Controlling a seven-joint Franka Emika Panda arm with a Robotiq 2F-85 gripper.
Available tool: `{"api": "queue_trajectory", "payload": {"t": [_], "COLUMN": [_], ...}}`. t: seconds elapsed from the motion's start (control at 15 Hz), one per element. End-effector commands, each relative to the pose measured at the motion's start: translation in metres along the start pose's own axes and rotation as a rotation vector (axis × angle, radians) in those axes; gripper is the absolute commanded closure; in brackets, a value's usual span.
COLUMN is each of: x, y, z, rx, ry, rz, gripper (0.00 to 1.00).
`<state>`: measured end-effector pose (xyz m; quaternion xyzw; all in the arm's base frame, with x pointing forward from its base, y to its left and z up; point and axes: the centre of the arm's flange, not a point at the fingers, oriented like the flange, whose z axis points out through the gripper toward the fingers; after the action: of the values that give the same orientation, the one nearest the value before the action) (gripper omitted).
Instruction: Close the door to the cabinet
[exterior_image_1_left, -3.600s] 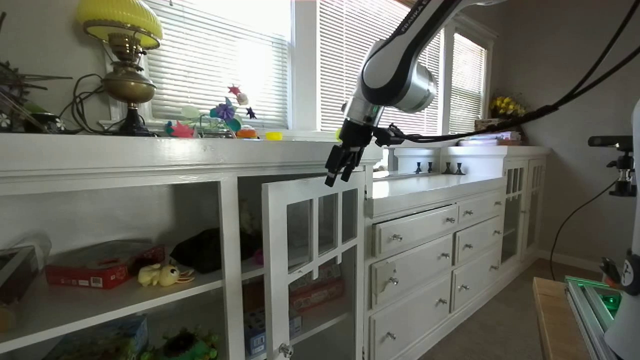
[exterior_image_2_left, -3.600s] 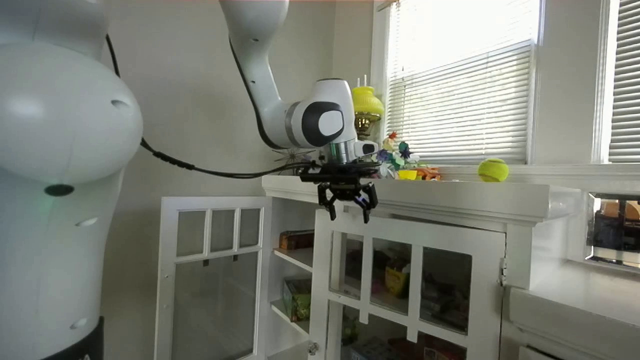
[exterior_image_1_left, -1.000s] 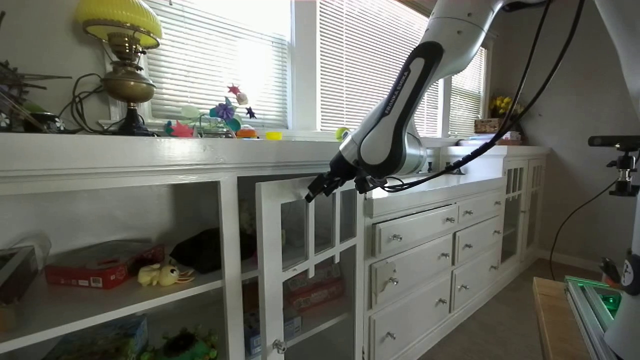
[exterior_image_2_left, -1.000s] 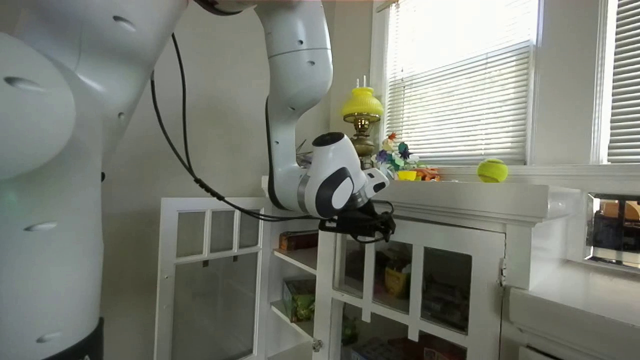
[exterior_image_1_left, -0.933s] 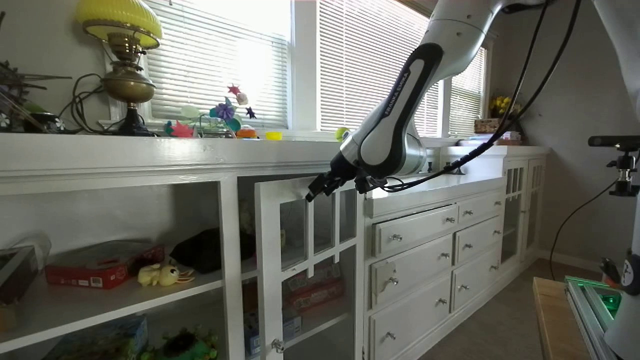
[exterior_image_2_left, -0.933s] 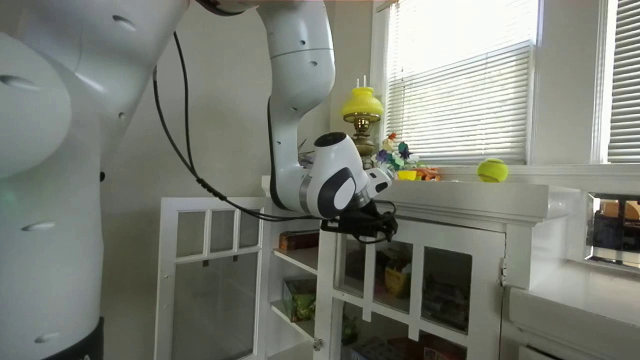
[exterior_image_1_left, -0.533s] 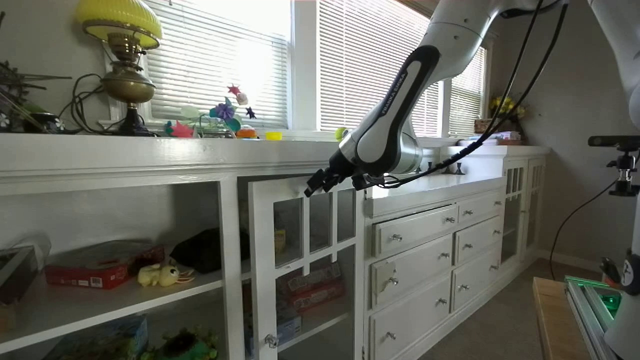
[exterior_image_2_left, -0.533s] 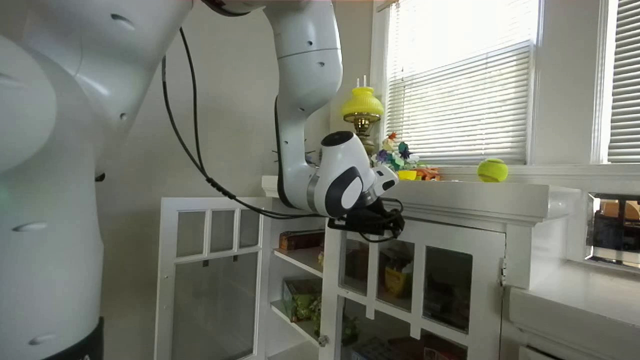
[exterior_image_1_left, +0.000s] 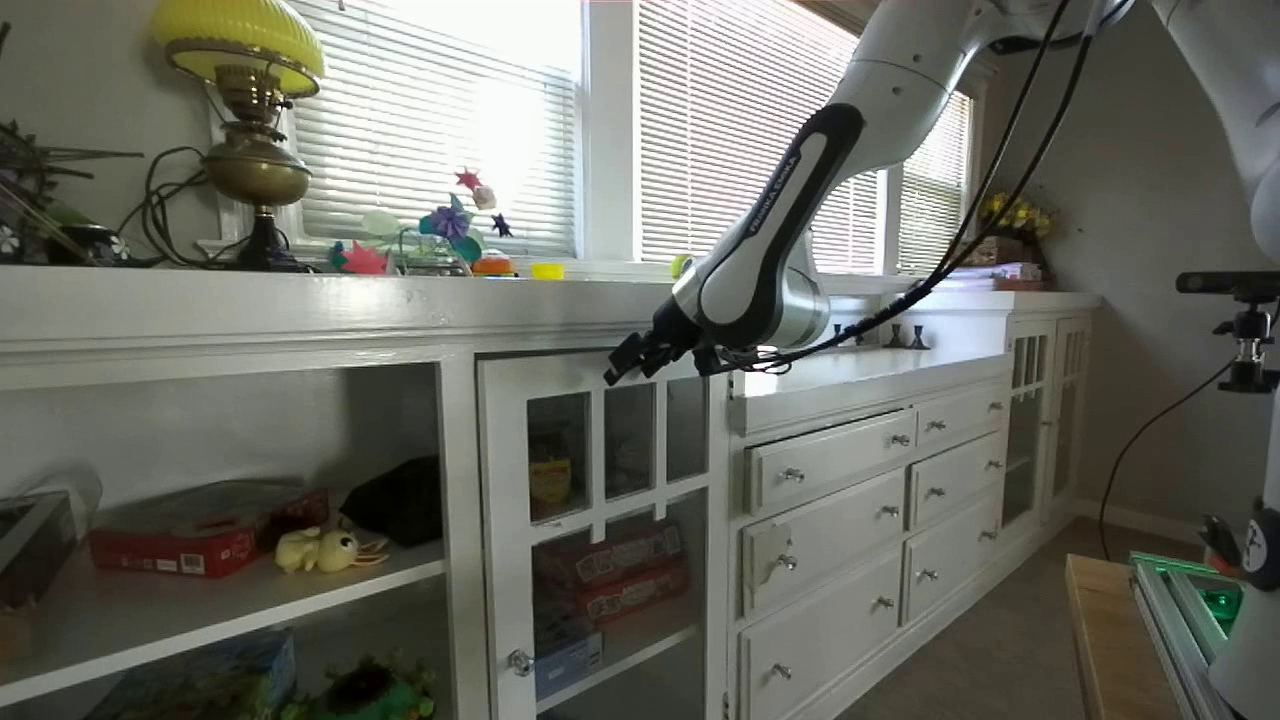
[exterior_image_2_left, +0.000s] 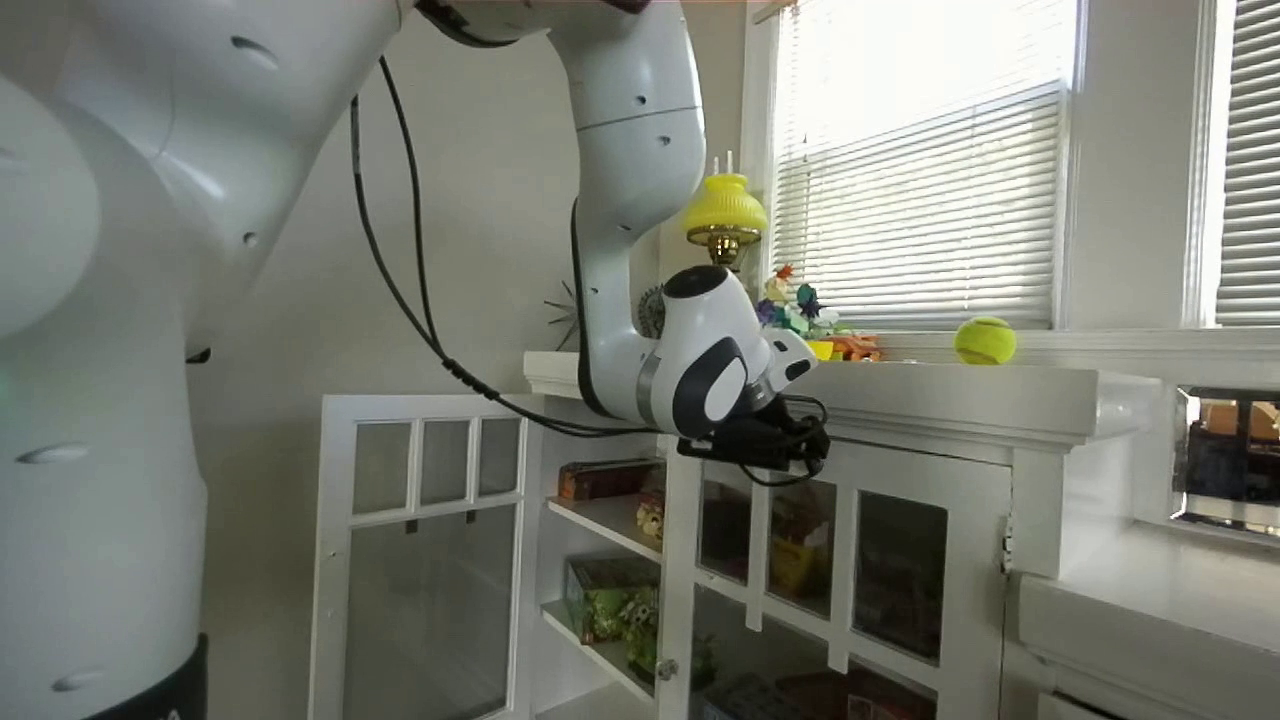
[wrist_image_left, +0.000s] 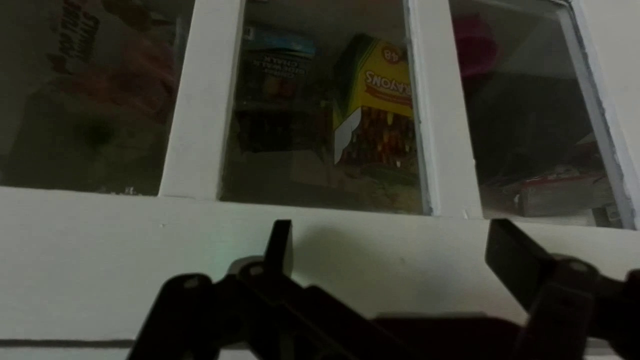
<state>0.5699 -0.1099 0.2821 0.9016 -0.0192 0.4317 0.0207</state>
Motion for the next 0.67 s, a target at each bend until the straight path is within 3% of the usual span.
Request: {"api": "queue_trajectory", "payload": {"t": [0.0,0.4,0.6], "x": [0.009,0.005,-0.011], "y": [0.015,0.014,-0.003], "z": [0.016,0.014,-0.002], "rx": [-0.003,0.008,0.046], "ry": [0.045,0.048,-0.04], "rz": [0.037,0.041,0.075], "gripper": [0.0,0.0,0.0]}}
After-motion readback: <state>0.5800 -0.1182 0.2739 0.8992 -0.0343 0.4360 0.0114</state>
